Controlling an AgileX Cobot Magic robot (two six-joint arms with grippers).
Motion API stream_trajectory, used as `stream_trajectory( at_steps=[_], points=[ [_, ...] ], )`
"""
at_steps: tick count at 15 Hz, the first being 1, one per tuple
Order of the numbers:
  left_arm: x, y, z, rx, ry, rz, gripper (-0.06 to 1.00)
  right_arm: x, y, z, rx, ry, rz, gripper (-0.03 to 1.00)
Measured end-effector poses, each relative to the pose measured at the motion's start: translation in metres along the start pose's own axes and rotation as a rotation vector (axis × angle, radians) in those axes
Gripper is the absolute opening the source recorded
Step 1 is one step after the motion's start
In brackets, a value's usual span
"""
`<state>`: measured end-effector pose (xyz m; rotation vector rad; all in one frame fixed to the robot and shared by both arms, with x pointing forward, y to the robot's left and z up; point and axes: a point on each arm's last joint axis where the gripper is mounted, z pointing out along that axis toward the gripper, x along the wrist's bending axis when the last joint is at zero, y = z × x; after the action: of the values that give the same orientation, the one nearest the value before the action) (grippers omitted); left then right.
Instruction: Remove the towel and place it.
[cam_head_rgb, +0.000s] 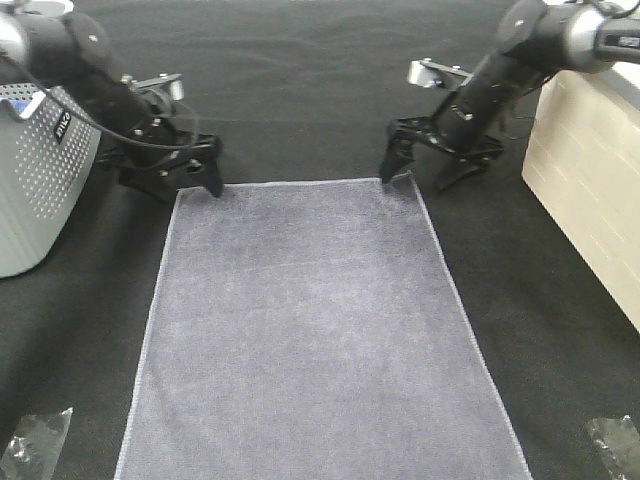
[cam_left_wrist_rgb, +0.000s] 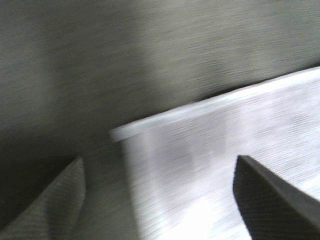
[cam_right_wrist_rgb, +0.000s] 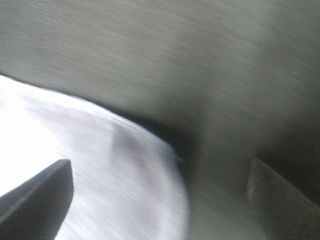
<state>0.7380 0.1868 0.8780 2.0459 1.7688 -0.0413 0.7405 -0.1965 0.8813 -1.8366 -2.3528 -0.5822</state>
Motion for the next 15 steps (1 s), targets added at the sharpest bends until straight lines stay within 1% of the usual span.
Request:
stream_trajectory(
  at_steps=[2, 3, 5, 6, 8, 9, 11, 12, 15],
  points=[
    [-0.017, -0.001, 0.007, -0.008, -0.012, 0.027, 0.75, 0.022, 0.002, 0.009, -0.011, -0.008, -0.059, 0.91],
    [-0.02, -0.001, 0.008, -0.01, -0.015, 0.032, 0.75, 0.029, 0.002, 0.012, -0.014, -0.014, -0.079, 0.9],
    [-0.023, -0.002, 0.01, -0.01, -0.02, 0.033, 0.74, 0.032, 0.002, 0.013, -0.009, -0.028, -0.106, 0.88],
    [-0.023, -0.002, 0.01, -0.01, -0.02, 0.032, 0.74, 0.032, 0.001, 0.014, -0.005, -0.039, -0.115, 0.86],
    [-0.024, -0.002, 0.01, -0.011, -0.021, 0.032, 0.7, 0.03, 0.001, 0.014, 0.005, -0.067, -0.136, 0.79],
    [-0.023, -0.002, 0.011, -0.01, -0.021, 0.031, 0.66, 0.029, 0.0, 0.014, 0.013, -0.074, -0.141, 0.74],
    [-0.023, -0.003, 0.012, -0.005, -0.021, 0.03, 0.54, 0.028, -0.001, 0.014, 0.025, -0.081, -0.146, 0.64],
    [-0.023, -0.003, 0.013, 0.0, -0.026, 0.026, 0.46, 0.028, -0.001, 0.014, 0.028, -0.08, -0.146, 0.59],
    [-0.023, -0.005, 0.015, 0.019, -0.029, 0.024, 0.17, 0.027, -0.003, 0.016, 0.039, -0.082, -0.147, 0.37]
  ],
)
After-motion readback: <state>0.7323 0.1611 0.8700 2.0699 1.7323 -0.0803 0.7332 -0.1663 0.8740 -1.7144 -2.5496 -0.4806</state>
